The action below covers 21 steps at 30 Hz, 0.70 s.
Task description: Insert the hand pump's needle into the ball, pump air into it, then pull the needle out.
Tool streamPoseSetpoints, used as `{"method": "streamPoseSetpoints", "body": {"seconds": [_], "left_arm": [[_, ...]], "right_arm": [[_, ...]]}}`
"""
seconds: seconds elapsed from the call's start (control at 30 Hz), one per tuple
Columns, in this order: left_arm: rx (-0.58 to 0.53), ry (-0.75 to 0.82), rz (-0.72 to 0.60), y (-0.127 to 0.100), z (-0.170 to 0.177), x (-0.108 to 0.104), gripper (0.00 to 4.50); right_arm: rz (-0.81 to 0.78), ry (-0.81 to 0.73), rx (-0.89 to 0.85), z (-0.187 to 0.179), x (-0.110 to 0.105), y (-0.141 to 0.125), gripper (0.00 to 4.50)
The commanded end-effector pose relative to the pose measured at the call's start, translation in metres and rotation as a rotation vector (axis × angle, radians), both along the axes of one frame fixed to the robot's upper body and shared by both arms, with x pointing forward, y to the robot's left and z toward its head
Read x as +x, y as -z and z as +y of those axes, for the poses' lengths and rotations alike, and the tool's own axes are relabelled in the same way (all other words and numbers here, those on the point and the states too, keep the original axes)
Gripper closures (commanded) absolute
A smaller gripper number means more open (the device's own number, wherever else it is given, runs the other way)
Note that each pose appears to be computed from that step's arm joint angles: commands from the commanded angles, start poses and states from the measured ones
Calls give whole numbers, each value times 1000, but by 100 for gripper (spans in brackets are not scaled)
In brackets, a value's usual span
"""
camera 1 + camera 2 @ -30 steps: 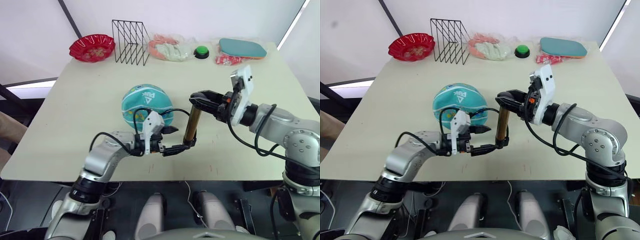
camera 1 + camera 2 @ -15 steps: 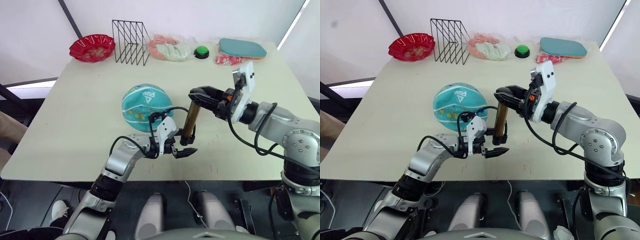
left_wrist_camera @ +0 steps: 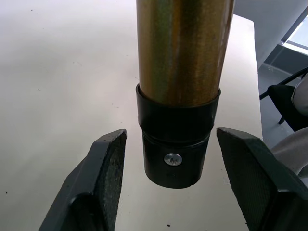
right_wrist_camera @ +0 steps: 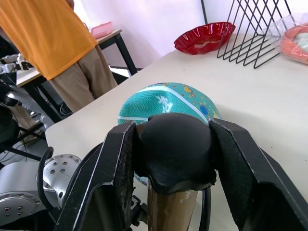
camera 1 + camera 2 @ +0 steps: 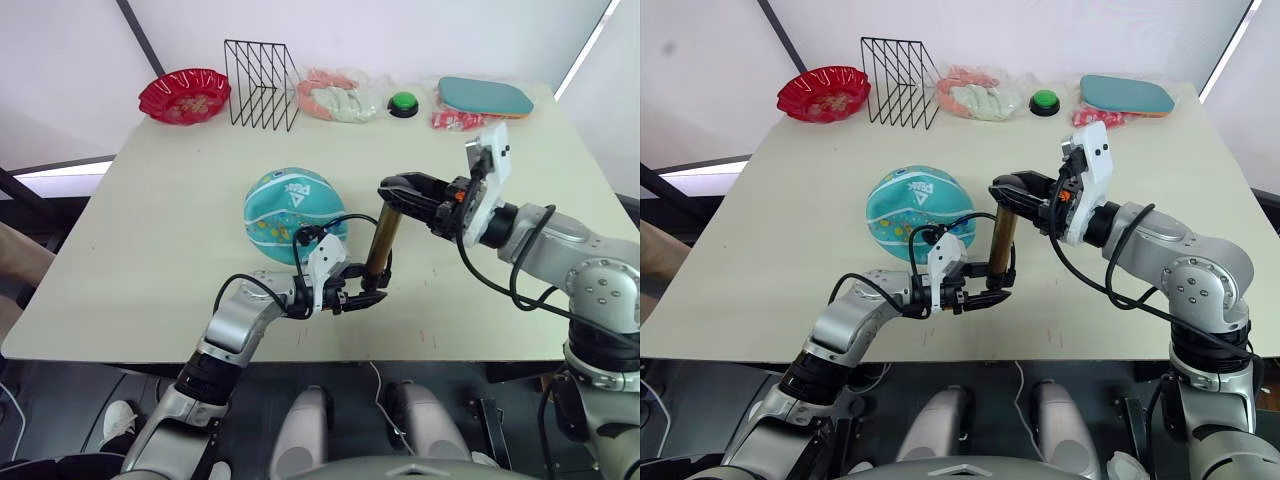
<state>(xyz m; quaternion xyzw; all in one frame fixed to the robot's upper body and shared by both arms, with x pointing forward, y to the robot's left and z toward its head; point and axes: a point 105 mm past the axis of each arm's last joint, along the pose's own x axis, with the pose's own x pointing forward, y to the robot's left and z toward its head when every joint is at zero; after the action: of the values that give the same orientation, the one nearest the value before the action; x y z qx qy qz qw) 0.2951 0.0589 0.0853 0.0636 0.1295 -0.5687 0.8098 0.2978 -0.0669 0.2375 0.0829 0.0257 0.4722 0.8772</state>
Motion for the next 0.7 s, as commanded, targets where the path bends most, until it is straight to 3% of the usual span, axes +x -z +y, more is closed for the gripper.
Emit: {"method": "streamPoseSetpoints", "body": {"seconds": [0.03, 0.63, 0.7], "left_arm": [[-30, 9, -44, -14, -1, 0, 132], [-39, 12, -49, -16, -4, 2, 132], [-39, 14, -48, -16, -5, 1, 184]], "right_arm": [[-84, -5, 29, -2, -5, -19, 264], [-82, -17, 22, 1, -7, -17, 264], [-82, -17, 22, 1, -7, -17, 264]]}}
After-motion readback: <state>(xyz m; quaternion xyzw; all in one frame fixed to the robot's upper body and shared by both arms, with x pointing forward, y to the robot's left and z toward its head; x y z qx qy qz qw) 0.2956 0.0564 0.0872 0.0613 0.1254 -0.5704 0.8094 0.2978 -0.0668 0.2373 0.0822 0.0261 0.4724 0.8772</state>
